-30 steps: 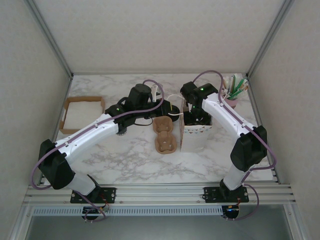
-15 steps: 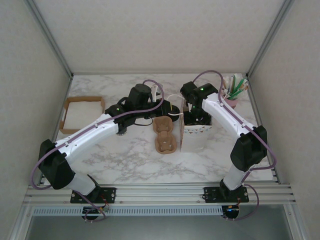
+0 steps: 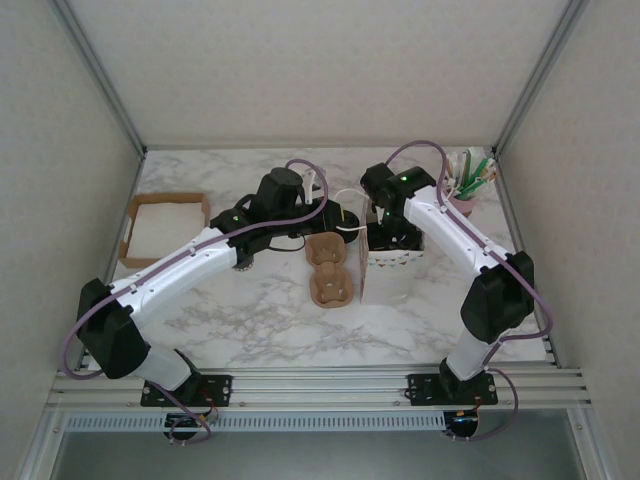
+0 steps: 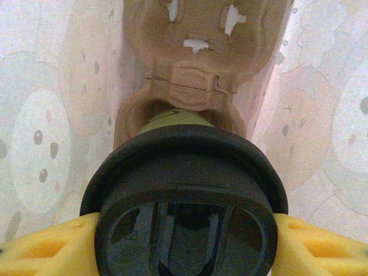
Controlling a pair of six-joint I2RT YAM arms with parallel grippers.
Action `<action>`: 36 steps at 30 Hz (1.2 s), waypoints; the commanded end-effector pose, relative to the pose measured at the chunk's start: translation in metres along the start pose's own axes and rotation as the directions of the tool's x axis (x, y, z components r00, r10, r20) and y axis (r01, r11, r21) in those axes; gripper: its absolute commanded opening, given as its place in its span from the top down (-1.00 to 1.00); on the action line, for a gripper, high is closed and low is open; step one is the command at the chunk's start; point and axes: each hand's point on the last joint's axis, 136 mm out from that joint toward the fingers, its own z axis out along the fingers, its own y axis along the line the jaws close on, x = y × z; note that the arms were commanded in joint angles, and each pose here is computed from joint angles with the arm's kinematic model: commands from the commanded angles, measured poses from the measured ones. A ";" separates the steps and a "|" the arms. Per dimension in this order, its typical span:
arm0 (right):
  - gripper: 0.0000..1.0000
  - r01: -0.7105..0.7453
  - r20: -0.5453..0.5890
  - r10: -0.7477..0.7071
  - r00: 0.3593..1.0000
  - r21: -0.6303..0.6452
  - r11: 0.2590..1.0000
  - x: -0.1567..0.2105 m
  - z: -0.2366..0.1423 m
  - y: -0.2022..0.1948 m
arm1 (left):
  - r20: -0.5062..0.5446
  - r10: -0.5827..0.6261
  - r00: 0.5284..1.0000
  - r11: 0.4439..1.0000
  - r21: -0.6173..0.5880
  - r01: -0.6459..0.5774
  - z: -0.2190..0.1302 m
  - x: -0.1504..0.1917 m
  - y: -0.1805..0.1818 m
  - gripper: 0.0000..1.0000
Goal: Pack the takeout coffee
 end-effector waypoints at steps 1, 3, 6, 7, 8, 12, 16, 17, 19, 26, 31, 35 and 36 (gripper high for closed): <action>-0.29 0.001 -0.022 -0.002 1.000 -0.007 1.000 0.006 0.003 0.003 | 0.026 0.013 1.000 1.000 -0.005 -0.013 -0.006 -0.009 -0.003 0.82; -0.29 0.000 -0.025 0.000 1.000 -0.006 1.000 0.006 0.004 0.003 | 0.025 0.013 1.000 1.000 -0.005 -0.013 -0.005 -0.008 -0.003 0.82; -0.29 0.000 -0.026 0.000 1.000 -0.007 1.000 0.006 0.004 0.003 | 0.025 0.013 1.000 1.000 -0.005 -0.013 -0.005 -0.008 -0.003 0.82; -0.29 0.001 -0.026 -0.002 1.000 -0.008 1.000 0.006 0.004 0.003 | 0.025 0.013 1.000 1.000 -0.005 -0.013 -0.005 -0.008 -0.003 0.82; -0.29 0.000 -0.026 -0.001 1.000 -0.007 1.000 0.006 0.005 0.003 | 0.025 0.013 1.000 1.000 -0.006 -0.012 -0.005 -0.008 -0.003 0.82; -0.29 0.000 -0.028 -0.001 1.000 -0.007 1.000 0.006 0.006 0.003 | 0.024 0.013 1.000 1.000 -0.004 -0.013 -0.005 -0.008 -0.003 0.82; -0.29 0.000 -0.033 -0.001 0.999 -0.009 1.000 0.006 0.007 0.004 | 0.027 0.014 1.000 1.000 -0.004 -0.014 -0.005 -0.009 -0.003 0.82; -0.29 0.001 -0.034 -0.001 0.999 -0.010 1.000 0.006 0.007 0.004 | 0.025 0.013 1.000 1.000 -0.006 -0.013 -0.005 -0.009 -0.003 0.82; -0.29 0.001 -0.036 -0.001 0.999 -0.010 1.000 0.007 0.008 0.004 | 0.027 0.013 1.000 1.000 -0.005 -0.013 -0.006 -0.009 -0.003 0.82; -0.29 -0.003 -0.050 0.003 0.999 -0.012 1.000 0.008 0.017 0.004 | 0.028 0.012 1.000 1.000 -0.005 -0.012 -0.006 -0.009 -0.003 0.82; -0.29 -0.009 -0.074 0.008 0.997 -0.013 1.000 0.011 0.030 0.003 | 0.025 0.011 1.000 1.000 -0.005 -0.011 -0.005 -0.008 -0.003 0.82; -0.29 -0.010 -0.063 0.009 0.998 -0.018 1.000 0.009 0.026 0.004 | 0.028 0.010 1.000 1.000 -0.006 -0.010 -0.006 -0.009 -0.003 0.82; -0.29 -0.010 -0.060 0.009 0.998 -0.019 1.000 0.009 0.024 0.004 | 0.028 0.010 1.000 1.000 -0.005 -0.010 -0.006 -0.009 -0.003 0.82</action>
